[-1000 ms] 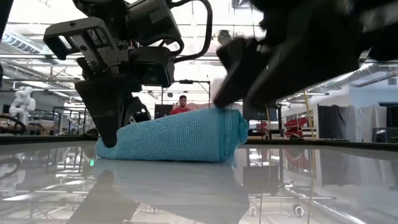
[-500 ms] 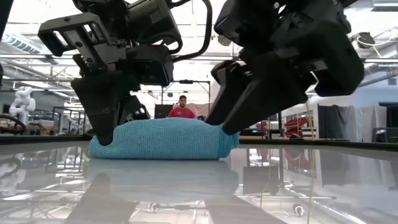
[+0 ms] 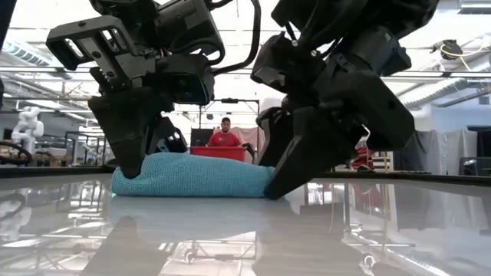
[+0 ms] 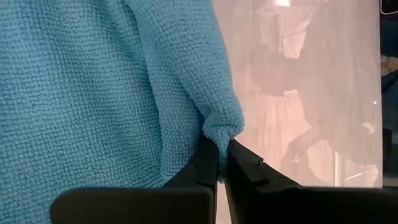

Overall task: Roll towel
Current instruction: Roll the blue microfiber towel

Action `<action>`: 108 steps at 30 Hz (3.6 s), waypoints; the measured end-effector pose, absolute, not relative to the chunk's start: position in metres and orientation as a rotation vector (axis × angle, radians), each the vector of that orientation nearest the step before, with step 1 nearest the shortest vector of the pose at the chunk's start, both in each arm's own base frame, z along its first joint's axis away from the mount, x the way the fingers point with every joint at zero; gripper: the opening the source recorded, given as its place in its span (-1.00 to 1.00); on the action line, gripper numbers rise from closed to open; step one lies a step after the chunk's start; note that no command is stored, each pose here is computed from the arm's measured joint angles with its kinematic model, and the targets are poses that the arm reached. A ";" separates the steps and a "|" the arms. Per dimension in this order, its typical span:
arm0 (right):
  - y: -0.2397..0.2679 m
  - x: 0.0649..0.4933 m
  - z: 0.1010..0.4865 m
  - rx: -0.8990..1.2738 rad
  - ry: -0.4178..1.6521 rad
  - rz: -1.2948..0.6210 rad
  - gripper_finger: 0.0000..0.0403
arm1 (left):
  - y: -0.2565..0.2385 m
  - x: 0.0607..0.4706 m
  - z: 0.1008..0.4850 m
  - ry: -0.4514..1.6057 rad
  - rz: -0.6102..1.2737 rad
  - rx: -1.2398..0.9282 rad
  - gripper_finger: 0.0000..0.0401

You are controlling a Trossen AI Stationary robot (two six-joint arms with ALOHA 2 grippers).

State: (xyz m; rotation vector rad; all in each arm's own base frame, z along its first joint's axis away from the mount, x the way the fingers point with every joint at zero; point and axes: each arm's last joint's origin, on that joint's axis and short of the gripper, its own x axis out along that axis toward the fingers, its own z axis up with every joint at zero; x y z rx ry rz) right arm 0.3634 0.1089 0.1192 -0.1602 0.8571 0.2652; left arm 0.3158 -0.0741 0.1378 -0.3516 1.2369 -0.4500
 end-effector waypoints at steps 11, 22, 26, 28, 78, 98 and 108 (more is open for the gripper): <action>0.106 0.365 0.113 -0.059 0.881 0.182 -0.27 | -0.074 0.314 0.147 1.222 -0.476 -0.375 -0.81; 0.099 0.365 0.113 0.135 0.931 0.215 -0.88 | -0.067 0.294 0.209 1.018 -0.406 -0.186 -0.37; 0.094 0.366 0.113 0.264 0.968 0.304 -0.89 | -0.081 0.285 0.224 0.937 -0.407 -0.025 -0.34; 0.090 0.366 0.113 0.322 0.983 0.345 -0.92 | -0.092 0.282 0.224 0.913 -0.410 0.088 -0.34; 0.068 0.367 0.125 0.818 1.099 0.336 -0.91 | -0.120 0.309 0.137 1.106 -0.170 -0.121 -0.86; 0.078 0.360 0.151 0.624 1.003 0.373 -0.18 | -0.089 0.316 0.135 1.202 -0.260 -0.522 -0.91; 0.099 0.343 0.176 0.199 0.911 0.315 -0.13 | -0.073 0.317 0.127 1.143 -0.282 -0.635 -0.91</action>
